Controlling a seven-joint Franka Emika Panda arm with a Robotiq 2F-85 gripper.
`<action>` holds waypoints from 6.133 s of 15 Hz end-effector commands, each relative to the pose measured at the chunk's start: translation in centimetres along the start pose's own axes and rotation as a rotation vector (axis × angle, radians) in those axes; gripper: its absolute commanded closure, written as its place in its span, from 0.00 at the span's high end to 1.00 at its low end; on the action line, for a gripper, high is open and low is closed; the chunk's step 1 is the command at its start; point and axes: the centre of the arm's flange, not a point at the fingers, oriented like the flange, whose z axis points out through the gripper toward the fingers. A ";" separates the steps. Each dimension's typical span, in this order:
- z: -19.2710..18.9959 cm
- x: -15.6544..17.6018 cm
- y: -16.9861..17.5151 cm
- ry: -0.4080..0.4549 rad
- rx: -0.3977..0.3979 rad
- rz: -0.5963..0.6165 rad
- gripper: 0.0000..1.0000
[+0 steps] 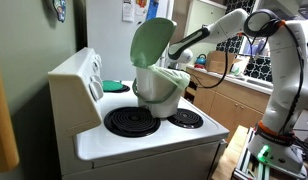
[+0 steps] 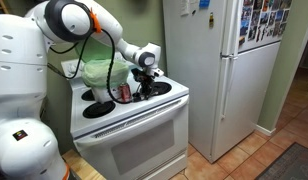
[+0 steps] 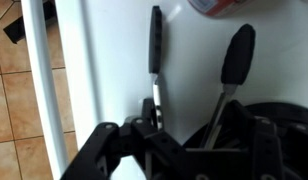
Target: Use the silver tongs to pick up the red can and put it in the bin, put the silver tongs back on the hob of the stove
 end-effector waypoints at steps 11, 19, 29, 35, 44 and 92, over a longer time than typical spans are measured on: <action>2.4 -1.2 -3.2 -0.215 -0.007 0.013 0.84; 3.4 -2.2 -4.1 -0.308 -0.052 0.032 0.80; 0.8 -4.1 -3.8 -0.259 -0.100 0.053 0.39; -0.1 -6.9 -1.6 -0.231 -0.120 0.031 0.39; -3.2 -13.5 0.1 -0.206 -0.104 0.072 0.39; -21.4 -19.5 4.1 0.088 0.295 0.425 0.39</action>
